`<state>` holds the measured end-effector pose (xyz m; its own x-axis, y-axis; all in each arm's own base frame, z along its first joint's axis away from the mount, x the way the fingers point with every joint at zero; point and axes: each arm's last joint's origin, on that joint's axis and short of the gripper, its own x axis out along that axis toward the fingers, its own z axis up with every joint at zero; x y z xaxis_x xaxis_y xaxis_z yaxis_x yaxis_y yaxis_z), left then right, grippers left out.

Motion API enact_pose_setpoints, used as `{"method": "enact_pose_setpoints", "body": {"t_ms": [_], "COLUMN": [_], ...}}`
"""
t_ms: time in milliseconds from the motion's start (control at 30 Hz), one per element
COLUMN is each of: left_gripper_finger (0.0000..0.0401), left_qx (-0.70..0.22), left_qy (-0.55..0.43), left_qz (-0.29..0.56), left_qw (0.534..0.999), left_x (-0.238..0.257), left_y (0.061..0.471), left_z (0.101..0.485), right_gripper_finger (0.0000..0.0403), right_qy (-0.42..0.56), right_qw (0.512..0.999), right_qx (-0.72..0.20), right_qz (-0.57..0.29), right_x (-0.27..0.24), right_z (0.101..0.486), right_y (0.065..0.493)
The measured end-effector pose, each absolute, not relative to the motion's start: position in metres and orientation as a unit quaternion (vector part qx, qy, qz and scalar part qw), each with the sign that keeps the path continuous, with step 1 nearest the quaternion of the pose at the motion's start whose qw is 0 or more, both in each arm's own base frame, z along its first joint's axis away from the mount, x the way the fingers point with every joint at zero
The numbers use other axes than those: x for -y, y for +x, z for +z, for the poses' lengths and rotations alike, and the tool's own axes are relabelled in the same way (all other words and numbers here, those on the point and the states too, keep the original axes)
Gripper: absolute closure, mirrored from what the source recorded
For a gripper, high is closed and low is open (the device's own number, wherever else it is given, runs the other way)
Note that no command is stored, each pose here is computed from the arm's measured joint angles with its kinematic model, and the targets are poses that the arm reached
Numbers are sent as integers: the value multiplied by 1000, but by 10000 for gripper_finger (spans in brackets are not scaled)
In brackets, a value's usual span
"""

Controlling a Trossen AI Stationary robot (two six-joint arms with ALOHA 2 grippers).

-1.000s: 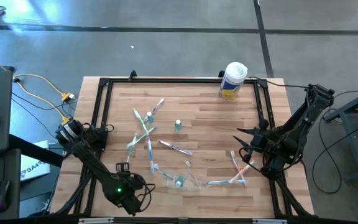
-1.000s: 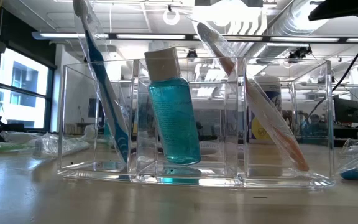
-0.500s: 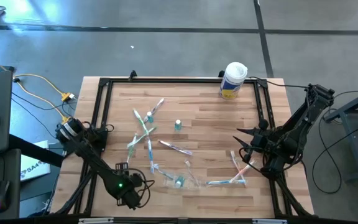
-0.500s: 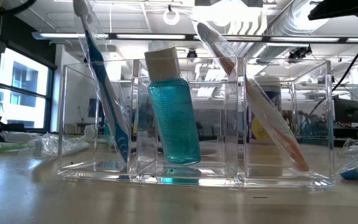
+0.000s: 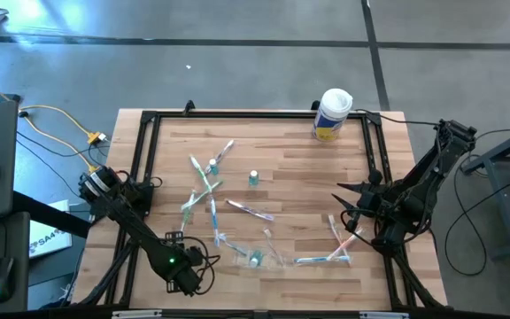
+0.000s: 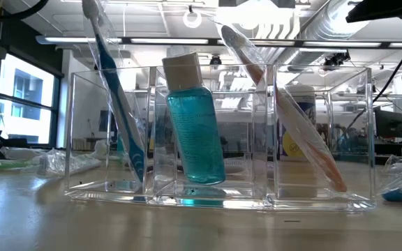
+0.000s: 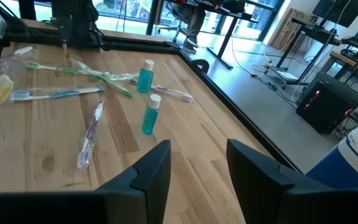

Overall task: Pick & Place toothbrushing station
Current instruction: Put the purple toothbrush into the transparent organizer

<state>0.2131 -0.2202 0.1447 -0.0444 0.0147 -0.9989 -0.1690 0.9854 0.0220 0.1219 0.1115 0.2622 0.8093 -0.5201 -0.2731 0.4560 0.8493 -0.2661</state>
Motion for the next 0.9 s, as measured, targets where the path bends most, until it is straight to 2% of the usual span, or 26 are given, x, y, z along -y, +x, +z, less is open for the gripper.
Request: {"method": "enact_pose_setpoints", "body": {"t_ms": [700, 800, 900], "left_gripper_finger": [215, 232, 269], "left_qx": [-713, -713, -713], "left_qy": [-40, -30, -31], "left_qz": [71, 57, 53], "left_qw": [696, 698, 698], "left_x": [218, 218, 218], "left_y": [210, 210, 210], "left_z": [138, 137, 136], "right_gripper_finger": [254, 254, 254], "right_qy": [-91, -91, -90], "right_qw": [947, 947, 947], "right_qx": [-168, -169, -169], "right_qz": [-258, -257, -257], "right_x": [-112, -112, -112], "right_z": [262, 262, 262], "right_y": [122, 122, 122]}}
